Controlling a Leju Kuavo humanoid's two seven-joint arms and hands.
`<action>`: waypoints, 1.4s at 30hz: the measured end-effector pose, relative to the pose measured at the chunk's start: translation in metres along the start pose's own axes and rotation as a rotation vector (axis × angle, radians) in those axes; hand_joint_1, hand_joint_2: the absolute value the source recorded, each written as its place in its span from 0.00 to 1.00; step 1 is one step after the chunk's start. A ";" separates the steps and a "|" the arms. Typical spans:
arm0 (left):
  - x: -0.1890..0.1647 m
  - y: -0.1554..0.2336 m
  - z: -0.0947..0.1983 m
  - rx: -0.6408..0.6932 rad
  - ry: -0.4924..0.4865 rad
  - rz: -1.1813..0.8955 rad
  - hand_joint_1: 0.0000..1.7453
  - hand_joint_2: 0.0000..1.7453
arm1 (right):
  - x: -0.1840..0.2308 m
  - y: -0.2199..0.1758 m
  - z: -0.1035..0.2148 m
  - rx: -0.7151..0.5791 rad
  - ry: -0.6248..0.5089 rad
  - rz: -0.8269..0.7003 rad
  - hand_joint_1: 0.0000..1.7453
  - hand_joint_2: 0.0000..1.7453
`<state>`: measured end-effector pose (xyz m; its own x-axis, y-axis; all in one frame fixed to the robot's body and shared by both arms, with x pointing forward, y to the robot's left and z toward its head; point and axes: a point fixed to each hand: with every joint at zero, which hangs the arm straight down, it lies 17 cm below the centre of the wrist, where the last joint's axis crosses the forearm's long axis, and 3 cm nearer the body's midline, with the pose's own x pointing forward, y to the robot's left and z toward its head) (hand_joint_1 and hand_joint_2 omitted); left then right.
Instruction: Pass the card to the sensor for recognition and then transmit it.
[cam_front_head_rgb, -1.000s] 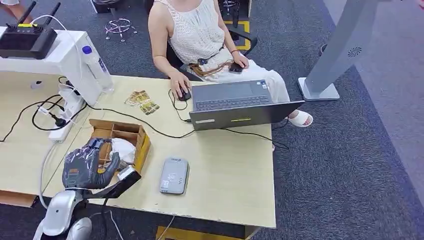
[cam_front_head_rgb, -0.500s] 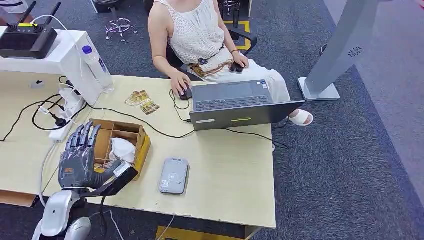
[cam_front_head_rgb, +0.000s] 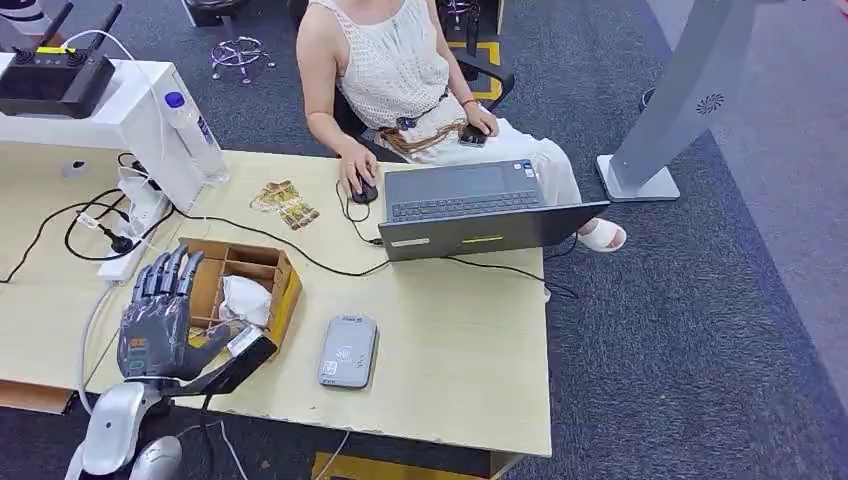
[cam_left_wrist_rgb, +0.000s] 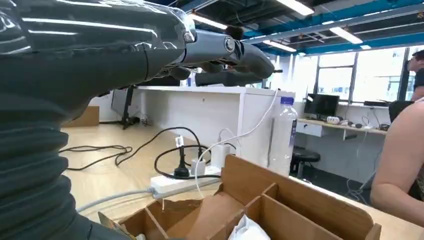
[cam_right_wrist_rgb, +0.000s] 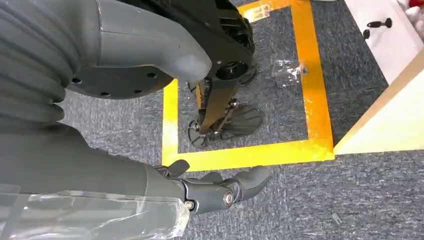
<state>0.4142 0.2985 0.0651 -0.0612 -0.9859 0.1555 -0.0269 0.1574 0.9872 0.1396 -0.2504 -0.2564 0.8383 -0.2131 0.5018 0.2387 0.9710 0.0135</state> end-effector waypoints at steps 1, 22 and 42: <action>0.000 -0.001 0.001 -0.004 0.000 -0.001 0.00 1.00 | 0.000 0.000 0.000 0.000 0.000 0.000 0.00 1.00; -0.022 -0.050 0.012 -0.174 0.060 -0.022 0.00 1.00 | -0.001 0.003 0.000 0.014 0.003 0.024 0.00 1.00; -0.027 -0.062 0.014 -0.205 0.076 -0.014 0.00 1.00 | -0.002 0.005 0.001 0.017 0.006 0.031 0.00 1.00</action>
<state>0.4039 0.3166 -0.0007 0.0130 -0.9905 0.1366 0.1771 0.1367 0.9747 0.1386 -0.2455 -0.2568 0.8483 -0.1836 0.4968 0.2044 0.9788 0.0126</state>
